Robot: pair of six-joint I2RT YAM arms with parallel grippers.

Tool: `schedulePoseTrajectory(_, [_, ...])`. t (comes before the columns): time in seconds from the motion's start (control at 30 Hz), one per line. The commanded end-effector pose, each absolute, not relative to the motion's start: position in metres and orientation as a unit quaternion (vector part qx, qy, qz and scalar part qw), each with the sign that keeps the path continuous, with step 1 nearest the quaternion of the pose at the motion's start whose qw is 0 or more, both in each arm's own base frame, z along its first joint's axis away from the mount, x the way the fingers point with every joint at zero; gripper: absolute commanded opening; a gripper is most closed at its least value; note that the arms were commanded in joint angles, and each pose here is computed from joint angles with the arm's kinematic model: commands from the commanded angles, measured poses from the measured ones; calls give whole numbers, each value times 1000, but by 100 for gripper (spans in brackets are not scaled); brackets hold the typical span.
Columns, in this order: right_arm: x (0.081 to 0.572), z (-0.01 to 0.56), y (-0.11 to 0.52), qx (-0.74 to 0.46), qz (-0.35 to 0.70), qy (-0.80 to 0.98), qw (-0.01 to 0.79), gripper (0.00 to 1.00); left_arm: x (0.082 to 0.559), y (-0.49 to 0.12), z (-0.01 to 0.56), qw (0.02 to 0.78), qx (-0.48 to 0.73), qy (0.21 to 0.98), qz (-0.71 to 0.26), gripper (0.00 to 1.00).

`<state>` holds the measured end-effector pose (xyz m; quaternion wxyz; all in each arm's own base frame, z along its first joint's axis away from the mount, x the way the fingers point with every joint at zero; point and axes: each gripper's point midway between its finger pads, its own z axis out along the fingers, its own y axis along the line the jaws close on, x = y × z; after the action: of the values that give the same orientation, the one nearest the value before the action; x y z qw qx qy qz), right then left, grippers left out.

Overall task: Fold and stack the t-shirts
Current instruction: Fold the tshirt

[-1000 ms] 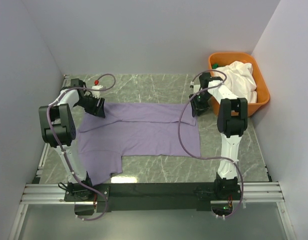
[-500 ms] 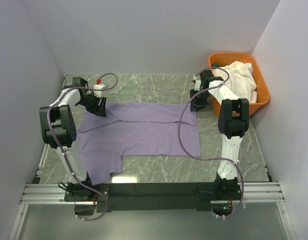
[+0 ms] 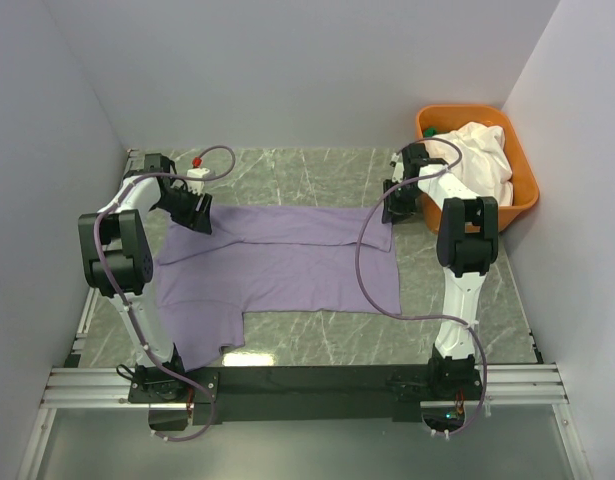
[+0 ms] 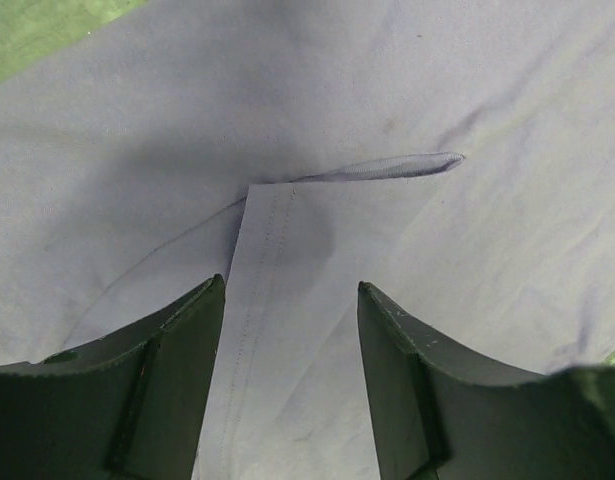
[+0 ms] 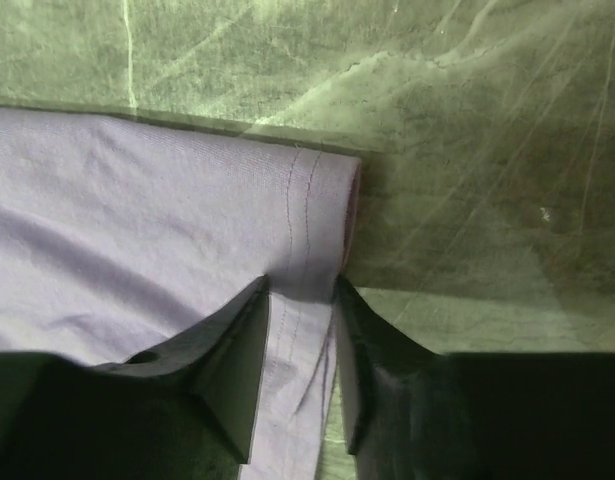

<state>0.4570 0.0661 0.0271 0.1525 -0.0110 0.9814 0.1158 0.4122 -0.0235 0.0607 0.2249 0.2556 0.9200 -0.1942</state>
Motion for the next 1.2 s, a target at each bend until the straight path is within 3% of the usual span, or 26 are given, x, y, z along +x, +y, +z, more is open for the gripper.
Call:
schedulePoseTrajectory(0.0, [463, 29, 66, -1, 124, 979, 164, 38, 422, -25, 83, 252, 268, 911, -186, 61])
schedulePoseTrajectory(0.3, [468, 40, 61, -2, 114, 976, 184, 13, 420, -24, 79, 248, 269, 912, -184, 61])
schedulePoseTrajectory(0.33, [469, 40, 59, 0, 111, 977, 185, 13, 420, -24, 79, 247, 269, 912, -184, 61])
schedulePoseTrajectory(0.47, [474, 47, 54, -1, 94, 977, 191, 27, 421, -25, 77, 246, 269, 913, -184, 61])
schedulePoseTrajectory(0.63, [472, 50, 49, -4, 82, 979, 185, 28, 422, -24, 76, 246, 268, 913, -185, 61])
schedulePoseTrajectory(0.9, [474, 52, 54, -8, 94, 977, 189, 17, 421, -25, 75, 244, 267, 913, -186, 60])
schedulePoseTrajectory(1.0, [476, 51, 55, -11, 97, 977, 188, 0, 422, -24, 75, 245, 267, 913, -185, 60])
schedulePoseTrajectory(1.17, [485, 54, 52, -13, 92, 975, 200, 0, 422, -23, 74, 242, 265, 915, -183, 60])
